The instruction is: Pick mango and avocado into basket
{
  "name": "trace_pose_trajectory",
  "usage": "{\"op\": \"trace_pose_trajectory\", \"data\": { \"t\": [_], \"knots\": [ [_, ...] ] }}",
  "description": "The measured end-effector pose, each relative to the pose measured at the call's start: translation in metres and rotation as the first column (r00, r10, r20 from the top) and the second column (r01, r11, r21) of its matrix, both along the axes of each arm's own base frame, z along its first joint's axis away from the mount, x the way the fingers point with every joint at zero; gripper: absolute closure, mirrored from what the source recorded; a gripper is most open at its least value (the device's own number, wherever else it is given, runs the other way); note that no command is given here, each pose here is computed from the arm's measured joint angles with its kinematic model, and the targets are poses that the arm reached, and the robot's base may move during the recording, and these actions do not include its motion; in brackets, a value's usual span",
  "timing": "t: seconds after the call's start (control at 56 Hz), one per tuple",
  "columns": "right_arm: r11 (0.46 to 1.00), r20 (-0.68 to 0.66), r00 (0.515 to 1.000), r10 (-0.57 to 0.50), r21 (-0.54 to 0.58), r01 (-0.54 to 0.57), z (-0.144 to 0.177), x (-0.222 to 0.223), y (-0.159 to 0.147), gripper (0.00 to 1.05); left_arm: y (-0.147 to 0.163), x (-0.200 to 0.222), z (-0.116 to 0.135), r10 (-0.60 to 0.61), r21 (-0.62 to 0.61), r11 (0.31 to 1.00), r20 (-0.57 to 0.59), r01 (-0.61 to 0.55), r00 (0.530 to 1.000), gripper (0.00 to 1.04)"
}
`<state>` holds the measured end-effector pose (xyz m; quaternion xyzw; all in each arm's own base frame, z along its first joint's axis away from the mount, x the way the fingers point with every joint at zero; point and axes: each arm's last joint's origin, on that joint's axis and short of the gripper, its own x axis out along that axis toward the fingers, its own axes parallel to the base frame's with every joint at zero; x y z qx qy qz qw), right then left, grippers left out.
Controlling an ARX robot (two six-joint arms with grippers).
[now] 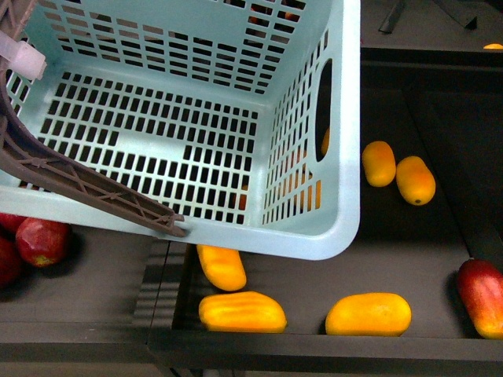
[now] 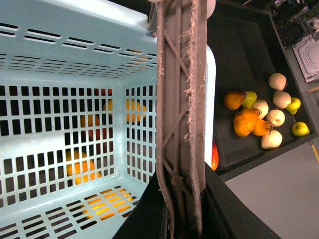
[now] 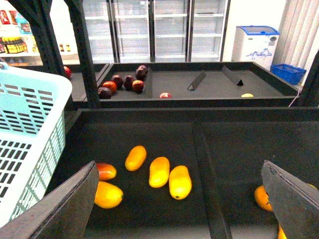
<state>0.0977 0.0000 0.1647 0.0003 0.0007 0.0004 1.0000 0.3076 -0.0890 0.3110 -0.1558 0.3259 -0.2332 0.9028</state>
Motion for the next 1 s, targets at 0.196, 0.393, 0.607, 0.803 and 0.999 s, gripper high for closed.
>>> {"op": "trace_pose_trajectory", "data": {
  "t": [0.196, 0.393, 0.607, 0.803, 0.999],
  "knots": [
    [1.000, 0.000, 1.000, 0.000, 0.000, 0.000, 0.0000, 0.0000, 0.0000, 0.08, -0.0001, 0.0000, 0.0001, 0.000, 0.000, 1.000, 0.002, 0.000, 1.000, 0.93],
    [1.000, 0.000, 1.000, 0.000, 0.000, 0.000, 0.0000, 0.0000, 0.0000, 0.08, 0.0002, 0.0002, 0.0001, 0.004, 0.000, 1.000, 0.001, -0.004, 1.000, 0.93],
    [1.000, 0.000, 1.000, 0.000, 0.000, 0.000, 0.0000, 0.0000, 0.0000, 0.08, 0.0001, 0.0001, 0.0001, 0.002, -0.002, 1.000, 0.000, -0.002, 1.000, 0.93],
    [1.000, 0.000, 1.000, 0.000, 0.000, 0.000, 0.0000, 0.0000, 0.0000, 0.08, 0.0002, 0.0002, 0.0001, 0.004, 0.000, 1.000, 0.001, -0.004, 1.000, 0.93],
    [1.000, 0.000, 1.000, 0.000, 0.000, 0.000, 0.0000, 0.0000, 0.0000, 0.08, 0.0002, 0.0001, 0.0001, 0.004, -0.001, 1.000, 0.000, -0.004, 1.000, 0.93]
  ]
}}
